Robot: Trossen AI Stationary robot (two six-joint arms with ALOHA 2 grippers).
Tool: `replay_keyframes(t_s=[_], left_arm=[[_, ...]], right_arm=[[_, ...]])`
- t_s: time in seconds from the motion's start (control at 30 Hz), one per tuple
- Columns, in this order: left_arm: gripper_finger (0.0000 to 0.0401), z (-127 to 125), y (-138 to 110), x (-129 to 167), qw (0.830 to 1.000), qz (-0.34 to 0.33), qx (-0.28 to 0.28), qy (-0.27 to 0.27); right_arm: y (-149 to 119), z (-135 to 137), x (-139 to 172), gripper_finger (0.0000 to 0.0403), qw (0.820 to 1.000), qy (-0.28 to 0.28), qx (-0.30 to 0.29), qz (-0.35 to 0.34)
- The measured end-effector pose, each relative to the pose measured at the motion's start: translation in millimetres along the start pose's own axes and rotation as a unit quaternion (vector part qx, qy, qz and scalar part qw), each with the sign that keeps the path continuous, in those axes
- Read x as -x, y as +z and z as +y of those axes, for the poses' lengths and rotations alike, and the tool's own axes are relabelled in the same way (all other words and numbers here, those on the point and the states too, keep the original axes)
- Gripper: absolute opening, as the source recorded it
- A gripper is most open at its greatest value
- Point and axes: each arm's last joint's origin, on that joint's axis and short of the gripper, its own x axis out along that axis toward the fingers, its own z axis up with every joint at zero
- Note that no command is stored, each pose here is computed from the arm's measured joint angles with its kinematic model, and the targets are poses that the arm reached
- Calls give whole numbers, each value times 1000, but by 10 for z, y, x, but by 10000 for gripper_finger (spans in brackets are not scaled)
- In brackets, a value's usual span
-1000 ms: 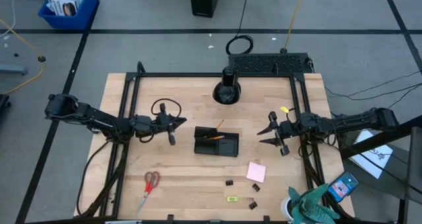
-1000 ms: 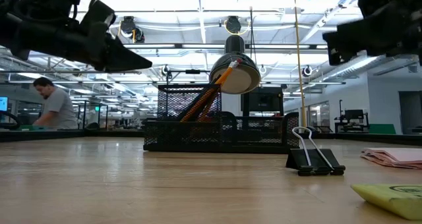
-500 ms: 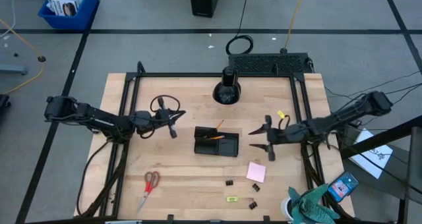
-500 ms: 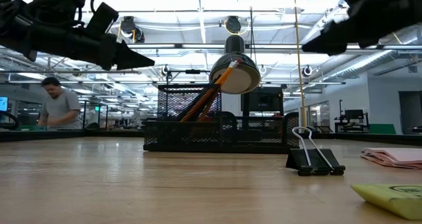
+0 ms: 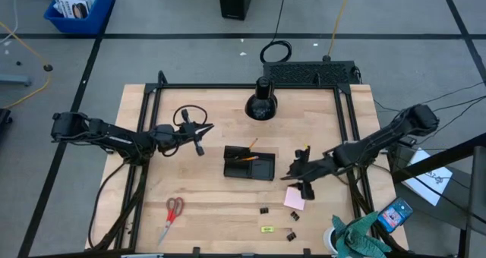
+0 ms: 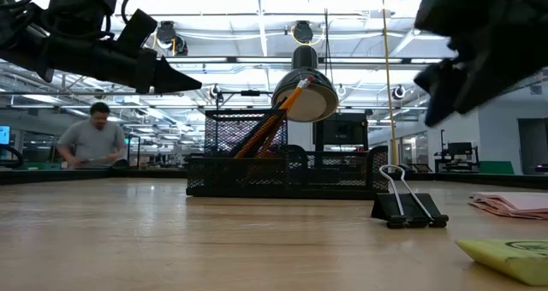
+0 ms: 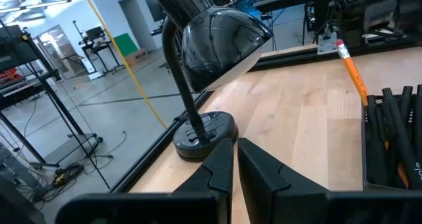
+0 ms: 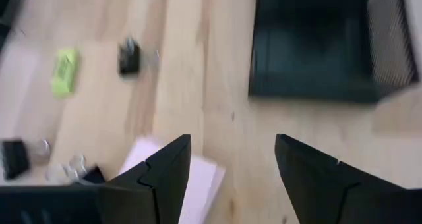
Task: Pick and place office supplies into organizer
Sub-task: Put the black binder clip into the black desk organizer
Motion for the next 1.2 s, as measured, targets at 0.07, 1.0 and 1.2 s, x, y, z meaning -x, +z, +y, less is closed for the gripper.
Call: replay_keyframes(t_s=[0.07,1.0,1.2], left_arm=[[30,1,4,0,1000,-2,0,0],[31,3,13,0,1000,-6,3,1],[31,3,14,0,1000,-7,3,1]], right_arm=[[-46,4,-34,215,1000,2,-14,25],[383,635,-671,210,994,49,67,-69],[364,629,-888,210,994,80,50,-56]])
